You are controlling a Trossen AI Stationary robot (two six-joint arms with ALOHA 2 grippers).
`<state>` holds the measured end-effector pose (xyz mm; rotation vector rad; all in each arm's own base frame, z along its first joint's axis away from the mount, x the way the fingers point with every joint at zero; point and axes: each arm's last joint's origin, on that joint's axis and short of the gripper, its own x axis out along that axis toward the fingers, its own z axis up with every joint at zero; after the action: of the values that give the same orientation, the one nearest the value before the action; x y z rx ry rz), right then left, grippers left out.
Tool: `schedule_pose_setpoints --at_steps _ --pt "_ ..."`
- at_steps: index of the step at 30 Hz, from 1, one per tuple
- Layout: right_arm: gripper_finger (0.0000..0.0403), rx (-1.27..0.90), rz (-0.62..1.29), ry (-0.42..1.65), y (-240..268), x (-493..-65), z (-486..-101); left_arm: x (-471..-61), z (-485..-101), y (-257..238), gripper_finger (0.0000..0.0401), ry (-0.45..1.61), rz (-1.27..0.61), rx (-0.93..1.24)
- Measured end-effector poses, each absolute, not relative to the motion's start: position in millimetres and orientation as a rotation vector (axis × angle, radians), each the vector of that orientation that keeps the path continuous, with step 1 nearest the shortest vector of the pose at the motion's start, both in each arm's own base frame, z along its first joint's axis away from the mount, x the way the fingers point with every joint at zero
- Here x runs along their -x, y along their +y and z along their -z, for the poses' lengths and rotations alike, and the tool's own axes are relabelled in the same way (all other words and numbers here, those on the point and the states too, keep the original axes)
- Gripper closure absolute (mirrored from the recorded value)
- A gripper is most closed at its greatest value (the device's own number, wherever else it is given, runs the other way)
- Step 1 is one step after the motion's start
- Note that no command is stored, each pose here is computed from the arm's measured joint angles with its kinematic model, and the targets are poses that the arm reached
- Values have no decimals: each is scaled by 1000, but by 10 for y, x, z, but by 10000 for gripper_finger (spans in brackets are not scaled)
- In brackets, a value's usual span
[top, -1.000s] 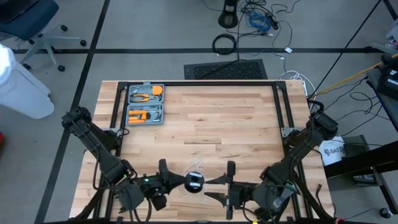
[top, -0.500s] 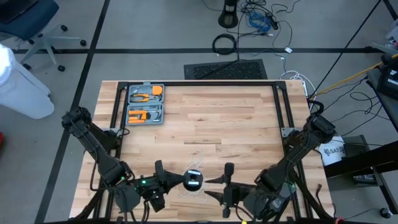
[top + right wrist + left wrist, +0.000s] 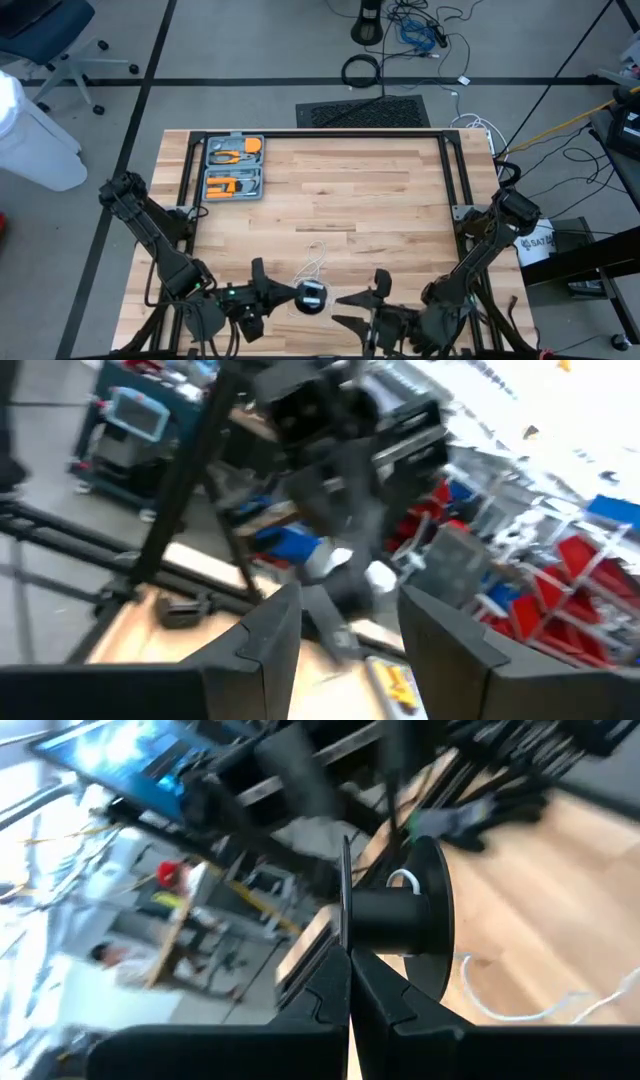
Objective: Coil cords
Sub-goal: Coil the white wire on the spool
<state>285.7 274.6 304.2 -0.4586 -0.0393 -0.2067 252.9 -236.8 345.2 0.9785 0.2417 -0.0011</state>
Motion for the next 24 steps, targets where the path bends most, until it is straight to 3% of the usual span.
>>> schedule_pose_setpoints --at_steps 13,24 --pt "250 489 180 -54 2557 -3054 -3046 -2544 -3453 -2364 399 233 30 -952" --pt "318 525 156 6 2524 -3098 -2961 -2560 -3452 -2348 399 235 18 -878"
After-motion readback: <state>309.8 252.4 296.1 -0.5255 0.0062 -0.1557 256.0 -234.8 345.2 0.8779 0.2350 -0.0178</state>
